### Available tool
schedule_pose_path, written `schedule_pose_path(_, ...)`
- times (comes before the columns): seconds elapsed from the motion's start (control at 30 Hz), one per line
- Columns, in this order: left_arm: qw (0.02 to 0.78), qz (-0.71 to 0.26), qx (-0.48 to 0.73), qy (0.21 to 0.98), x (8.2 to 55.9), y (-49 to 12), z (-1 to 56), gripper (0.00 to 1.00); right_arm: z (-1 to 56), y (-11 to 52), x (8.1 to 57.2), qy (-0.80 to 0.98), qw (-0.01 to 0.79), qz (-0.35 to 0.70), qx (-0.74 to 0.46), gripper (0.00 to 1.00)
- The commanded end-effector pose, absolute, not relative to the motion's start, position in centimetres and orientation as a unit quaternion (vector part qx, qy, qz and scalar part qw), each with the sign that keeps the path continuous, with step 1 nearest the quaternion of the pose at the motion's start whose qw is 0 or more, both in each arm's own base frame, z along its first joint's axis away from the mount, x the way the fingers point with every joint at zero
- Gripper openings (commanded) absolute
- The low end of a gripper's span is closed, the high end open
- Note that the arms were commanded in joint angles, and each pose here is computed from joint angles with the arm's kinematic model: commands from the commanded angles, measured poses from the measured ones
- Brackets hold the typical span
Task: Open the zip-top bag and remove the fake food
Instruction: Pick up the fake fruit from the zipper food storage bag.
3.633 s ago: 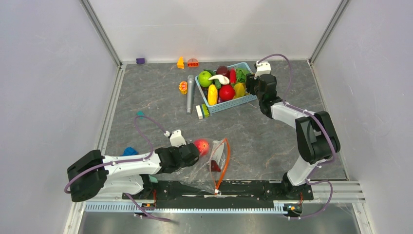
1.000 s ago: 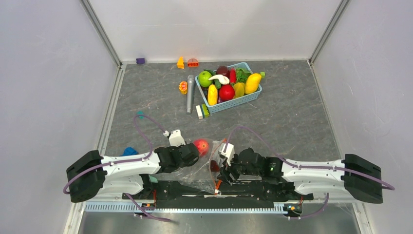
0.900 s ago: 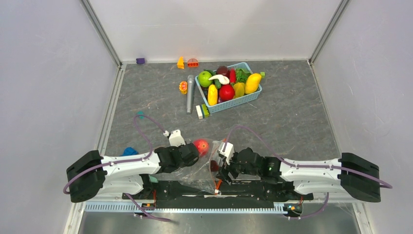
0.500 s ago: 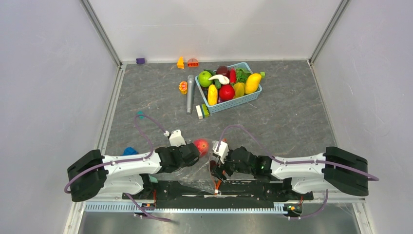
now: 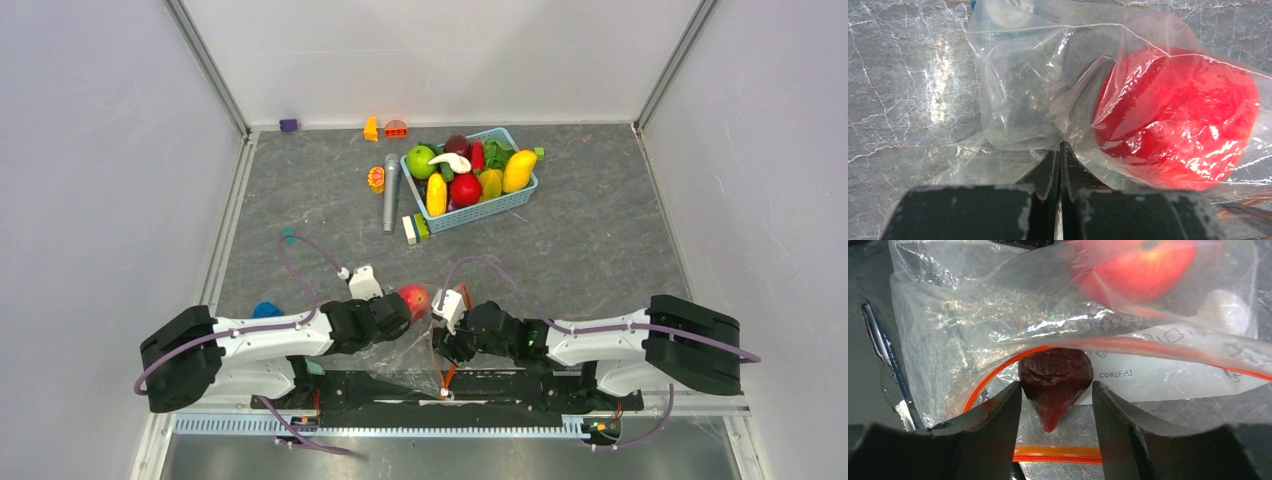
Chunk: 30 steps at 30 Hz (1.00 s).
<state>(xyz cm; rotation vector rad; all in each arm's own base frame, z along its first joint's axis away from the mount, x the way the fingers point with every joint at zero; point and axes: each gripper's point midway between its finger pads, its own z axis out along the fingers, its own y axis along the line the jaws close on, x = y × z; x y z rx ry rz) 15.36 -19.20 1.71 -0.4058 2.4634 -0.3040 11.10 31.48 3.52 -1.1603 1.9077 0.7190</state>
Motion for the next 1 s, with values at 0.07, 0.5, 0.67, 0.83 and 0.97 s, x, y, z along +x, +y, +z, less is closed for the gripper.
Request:
schedule_pose_path(0.07, 0.318, -0.121, -0.157, 0.927, 16.0, -19.6, 2.2, 0.02, 6.9, 31.3, 11.8, 0.748, 0.422, 0.297, -0.416, 0.57)
schedule_pose_path(0.5, 0.314, -0.120, -0.156, 0.929, 16.0, -20.0, 1.7, 0.02, 8.1, 28.8, 9.9, 0.746, 0.403, 0.315, -0.426, 0.55)
schedule_pose_path(0.67, 0.315, -0.121, -0.156, 0.928, 16.0, -20.0, 1.8, 0.02, 7.1, 29.6, 10.7, 0.741, 0.414, 0.298, -0.437, 0.55)
schedule_pose_path(0.83, 0.315, -0.121, -0.154, 0.928, 16.1, -20.1, 1.9, 0.02, 6.6, 31.0, 11.9, 0.739, 0.423, 0.280, -0.444, 0.62)
schedule_pose_path(0.97, 0.314, -0.120, -0.155, 0.929, 16.1, -20.1, 1.8, 0.02, 6.4, 32.2, 12.1, 0.735, 0.420, 0.277, -0.455, 0.65)
